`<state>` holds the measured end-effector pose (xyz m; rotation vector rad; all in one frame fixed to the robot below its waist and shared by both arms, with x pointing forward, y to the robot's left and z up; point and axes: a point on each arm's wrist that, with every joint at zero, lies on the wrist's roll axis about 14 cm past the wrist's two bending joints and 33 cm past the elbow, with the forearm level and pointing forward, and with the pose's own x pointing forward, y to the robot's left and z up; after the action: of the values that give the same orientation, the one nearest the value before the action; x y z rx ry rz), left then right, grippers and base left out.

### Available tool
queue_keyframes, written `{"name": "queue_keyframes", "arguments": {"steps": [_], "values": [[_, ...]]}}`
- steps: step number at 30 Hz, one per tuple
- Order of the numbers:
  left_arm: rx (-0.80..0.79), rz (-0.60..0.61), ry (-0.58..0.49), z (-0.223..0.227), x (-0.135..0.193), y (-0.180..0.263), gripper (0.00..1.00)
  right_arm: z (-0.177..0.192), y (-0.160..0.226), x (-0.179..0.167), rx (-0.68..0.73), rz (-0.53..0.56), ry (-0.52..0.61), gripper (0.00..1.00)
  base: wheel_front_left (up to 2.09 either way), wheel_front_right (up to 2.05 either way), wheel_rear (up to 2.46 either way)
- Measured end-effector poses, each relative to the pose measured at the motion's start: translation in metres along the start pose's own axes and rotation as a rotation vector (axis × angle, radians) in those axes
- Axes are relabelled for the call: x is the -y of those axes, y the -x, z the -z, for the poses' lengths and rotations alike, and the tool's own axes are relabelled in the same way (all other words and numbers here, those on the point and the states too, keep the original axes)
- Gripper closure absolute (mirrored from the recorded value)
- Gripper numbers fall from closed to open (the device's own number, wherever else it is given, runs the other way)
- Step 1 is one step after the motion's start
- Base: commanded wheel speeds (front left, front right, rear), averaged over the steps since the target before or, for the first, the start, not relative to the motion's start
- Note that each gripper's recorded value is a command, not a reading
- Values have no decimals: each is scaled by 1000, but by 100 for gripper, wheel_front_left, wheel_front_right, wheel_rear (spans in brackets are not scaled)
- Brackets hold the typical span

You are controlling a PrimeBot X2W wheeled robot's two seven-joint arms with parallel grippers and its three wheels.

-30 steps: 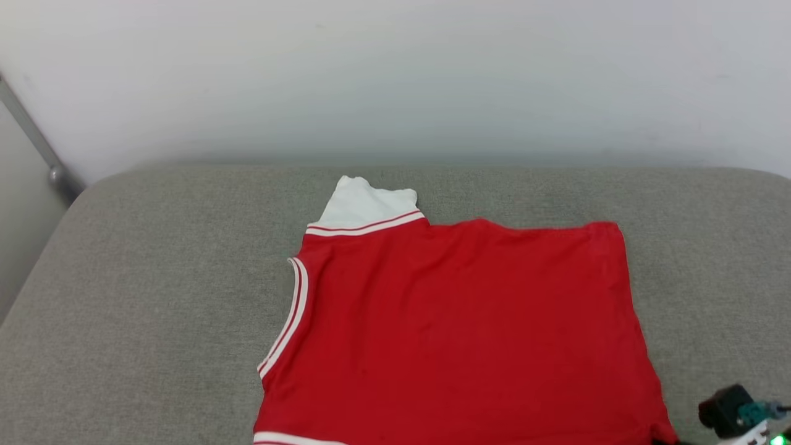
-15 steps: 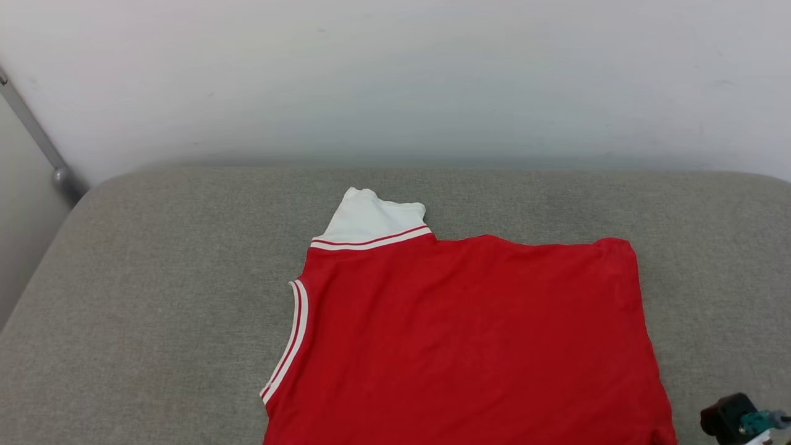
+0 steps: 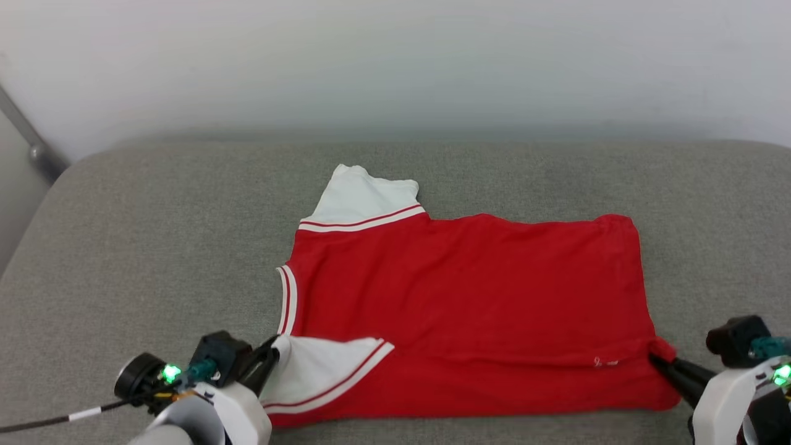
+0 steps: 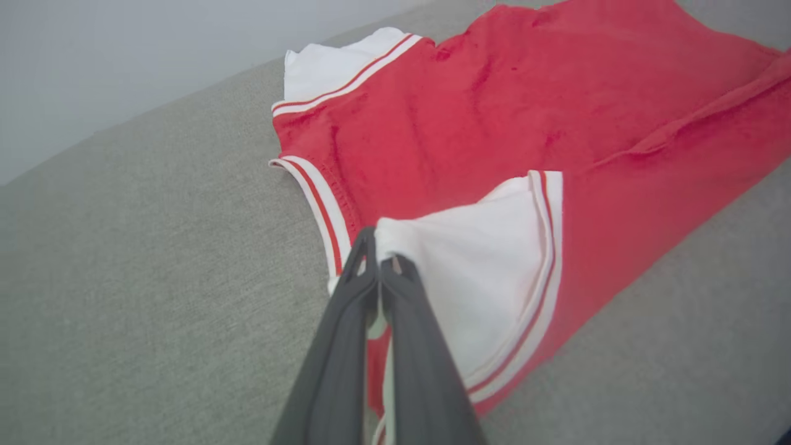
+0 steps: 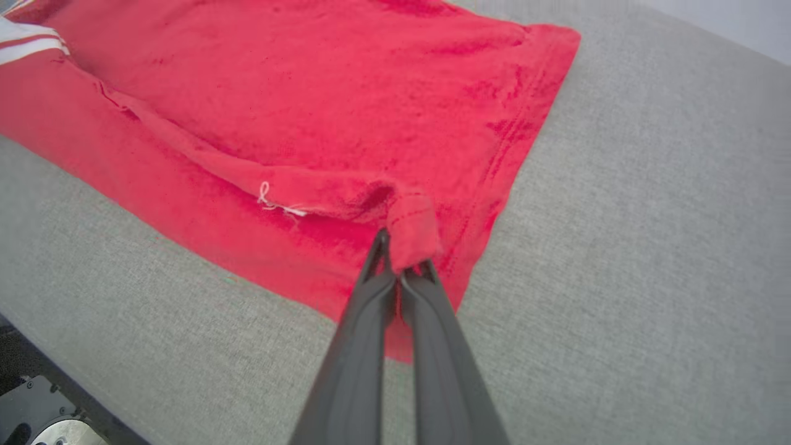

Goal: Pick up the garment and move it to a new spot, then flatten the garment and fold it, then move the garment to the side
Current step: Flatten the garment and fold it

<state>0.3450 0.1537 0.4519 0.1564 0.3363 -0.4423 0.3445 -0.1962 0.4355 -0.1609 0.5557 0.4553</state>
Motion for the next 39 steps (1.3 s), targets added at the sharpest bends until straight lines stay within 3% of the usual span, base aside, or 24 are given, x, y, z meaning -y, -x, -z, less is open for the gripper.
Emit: {"name": "queue_keyframes", "arguments": {"steps": [10,18,21,22,23,24,26,32,39], "values": [[-19,27,-64,-11,-30,-55,100,-17,-28,23,-16,39,-13,100,0,0,0],[-169,76,-51,37,-30,-82,100,25,-55,27,-182,30,-63,98,0,0,0],[-183,83,-38,46,-29,-88,100,32,-61,25,-206,22,-60,81,0,0,0],[-181,81,-36,46,-29,-88,100,33,-61,24,-206,21,-63,62,0,0,0],[-181,83,-32,48,-28,-88,100,33,-61,23,-204,19,-64,51,0,0,0],[-179,80,-29,48,-28,-88,100,34,-61,22,-205,18,-65,0,0,0,0],[-175,68,-18,49,-29,-87,0,31,-60,23,-183,25,-64,0,0,0,0],[-115,23,-49,33,-43,-73,0,11,-48,21,-77,41,-53,0,0,0,0],[-6,-27,-122,-29,-66,-58,0,-3,-29,11,-5,44,-33,0,0,0,0]]}}
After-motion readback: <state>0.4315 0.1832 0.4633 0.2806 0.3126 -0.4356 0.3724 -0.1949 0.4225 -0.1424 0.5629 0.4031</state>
